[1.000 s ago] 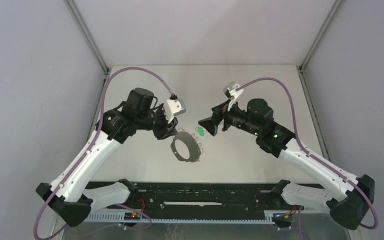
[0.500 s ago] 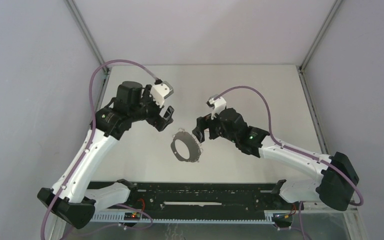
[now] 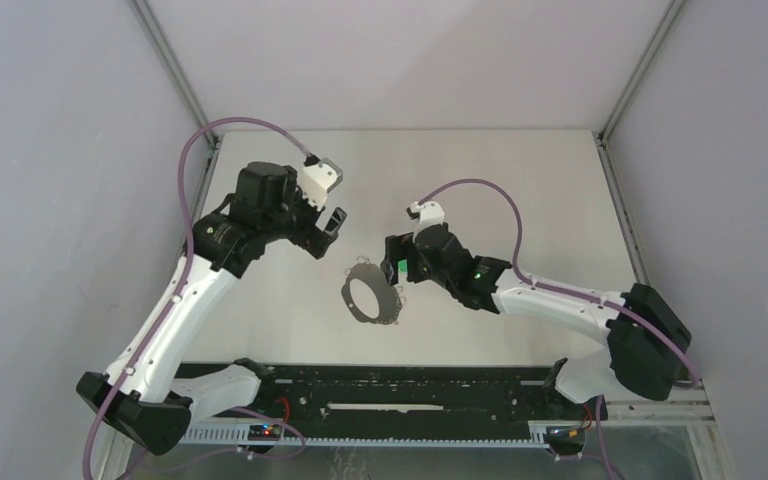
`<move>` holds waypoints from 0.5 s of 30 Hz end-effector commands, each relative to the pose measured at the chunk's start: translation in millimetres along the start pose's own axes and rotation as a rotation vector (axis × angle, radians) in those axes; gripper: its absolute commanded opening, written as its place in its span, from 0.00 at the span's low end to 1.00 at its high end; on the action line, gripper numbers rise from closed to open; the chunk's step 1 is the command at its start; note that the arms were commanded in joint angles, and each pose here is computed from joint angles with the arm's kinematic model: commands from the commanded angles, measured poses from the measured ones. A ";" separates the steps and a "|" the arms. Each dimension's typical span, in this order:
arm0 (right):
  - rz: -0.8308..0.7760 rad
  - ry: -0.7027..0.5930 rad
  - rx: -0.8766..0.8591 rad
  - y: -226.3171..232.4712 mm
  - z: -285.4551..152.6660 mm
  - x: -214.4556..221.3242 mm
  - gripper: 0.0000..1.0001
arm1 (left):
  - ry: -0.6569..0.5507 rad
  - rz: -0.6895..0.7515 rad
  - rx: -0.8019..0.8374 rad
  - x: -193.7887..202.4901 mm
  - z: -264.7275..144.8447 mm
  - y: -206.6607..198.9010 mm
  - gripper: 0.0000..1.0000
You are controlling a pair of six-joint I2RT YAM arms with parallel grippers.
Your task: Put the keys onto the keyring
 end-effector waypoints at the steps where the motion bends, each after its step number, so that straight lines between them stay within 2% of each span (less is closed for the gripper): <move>1: 0.051 0.003 0.075 5.3 14.1 3.2 1.00 | 0.008 -0.014 -0.052 -0.9 -2.7 6.9 1.00; 9: 0.063 0.023 0.096 6.9 27.3 11.9 1.00 | 0.009 -0.026 -0.052 2.2 -2.8 6.0 1.00; 15: 0.018 0.056 0.072 23.5 43.8 16.6 0.99 | 0.026 -0.094 -0.065 8.9 -1.2 14.5 1.00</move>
Point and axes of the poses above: each gripper's point midway between its finger pads, its own z axis out along the fingers, its own y axis along the line the jaws close on, x = y × z, the point moved 5 cm from there along -z, back along the fingers, and after that the axes turned 6 degrees about -z, right-handed, at the moved point
